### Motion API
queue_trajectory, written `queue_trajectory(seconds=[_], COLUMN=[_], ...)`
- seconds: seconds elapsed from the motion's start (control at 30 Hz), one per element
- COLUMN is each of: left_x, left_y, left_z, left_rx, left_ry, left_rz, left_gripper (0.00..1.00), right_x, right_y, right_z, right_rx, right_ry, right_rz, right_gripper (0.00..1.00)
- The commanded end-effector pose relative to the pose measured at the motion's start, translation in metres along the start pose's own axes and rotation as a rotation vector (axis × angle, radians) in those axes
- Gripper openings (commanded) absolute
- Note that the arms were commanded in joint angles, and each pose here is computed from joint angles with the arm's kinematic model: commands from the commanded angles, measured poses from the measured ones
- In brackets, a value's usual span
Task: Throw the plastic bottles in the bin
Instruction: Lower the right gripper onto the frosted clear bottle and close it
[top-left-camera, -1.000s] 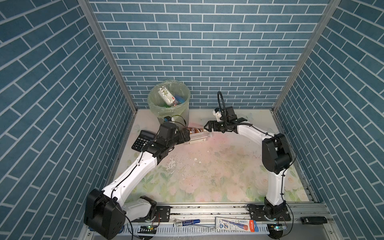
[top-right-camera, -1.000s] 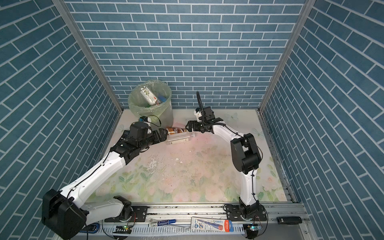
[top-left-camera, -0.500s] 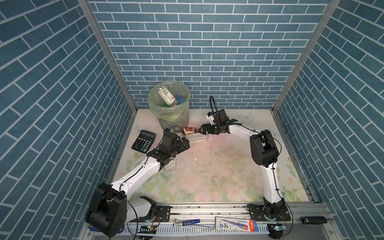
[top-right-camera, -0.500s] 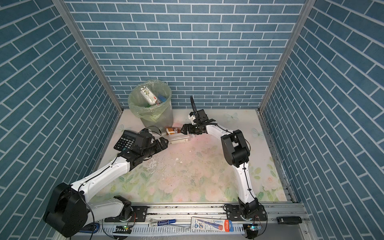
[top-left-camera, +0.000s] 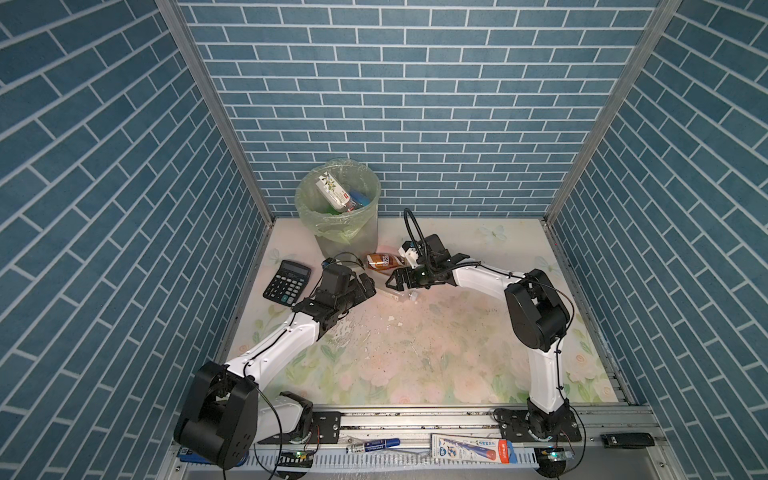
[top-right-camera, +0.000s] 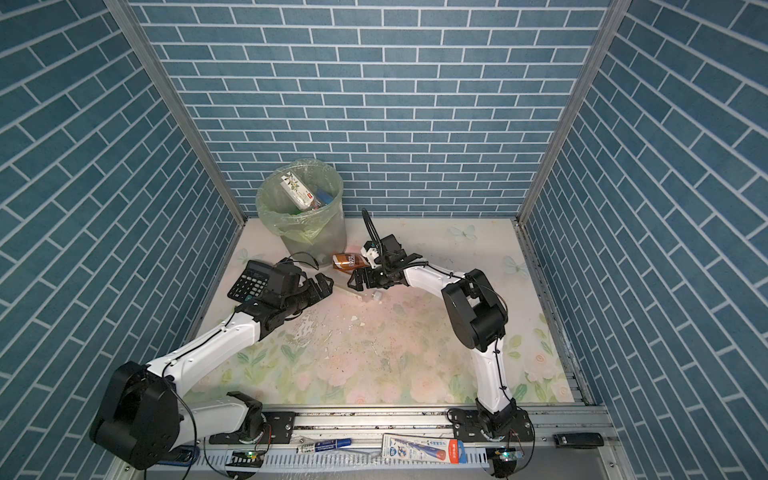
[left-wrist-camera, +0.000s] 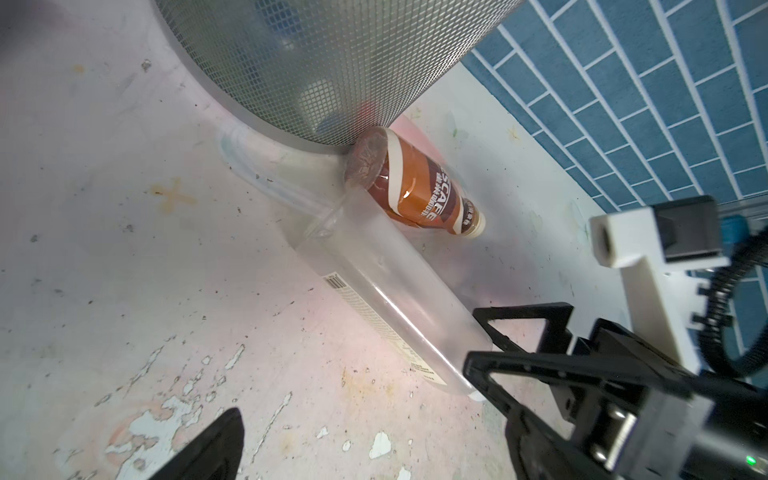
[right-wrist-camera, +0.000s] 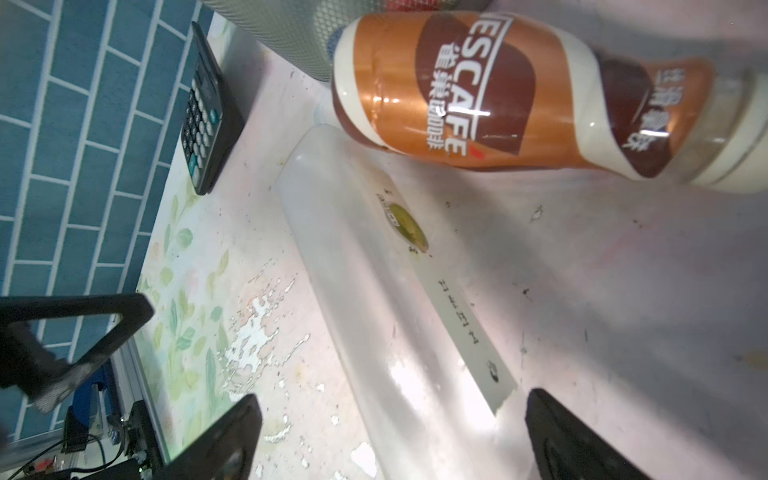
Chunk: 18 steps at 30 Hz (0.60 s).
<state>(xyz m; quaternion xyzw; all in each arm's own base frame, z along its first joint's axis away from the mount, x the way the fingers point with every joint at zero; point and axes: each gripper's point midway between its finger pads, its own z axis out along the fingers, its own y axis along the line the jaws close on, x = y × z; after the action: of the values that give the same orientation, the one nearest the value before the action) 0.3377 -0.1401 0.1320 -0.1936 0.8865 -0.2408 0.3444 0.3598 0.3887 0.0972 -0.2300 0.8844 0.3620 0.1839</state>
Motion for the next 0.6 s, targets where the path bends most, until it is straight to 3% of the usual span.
queue_trajectory(seconds=[0.0, 0.57], left_x=[-0.003, -0.002], left_y=[0.002, 0.03], left_z=[-0.005, -0.01], left_rx=[0.008, 0.004], left_ry=[-0.013, 0.006], left_rz=[-0.006, -0.119], left_gripper=[0.99, 0.99], right_x=[-0.01, 0.027], right_y=[0.007, -0.018], right_z=[-0.025, 0.02], right_rx=[0.014, 0.256], right_ry=[-0.059, 0.059], right_rz=[-0.051, -0.338], right_gripper=[0.99, 0.99])
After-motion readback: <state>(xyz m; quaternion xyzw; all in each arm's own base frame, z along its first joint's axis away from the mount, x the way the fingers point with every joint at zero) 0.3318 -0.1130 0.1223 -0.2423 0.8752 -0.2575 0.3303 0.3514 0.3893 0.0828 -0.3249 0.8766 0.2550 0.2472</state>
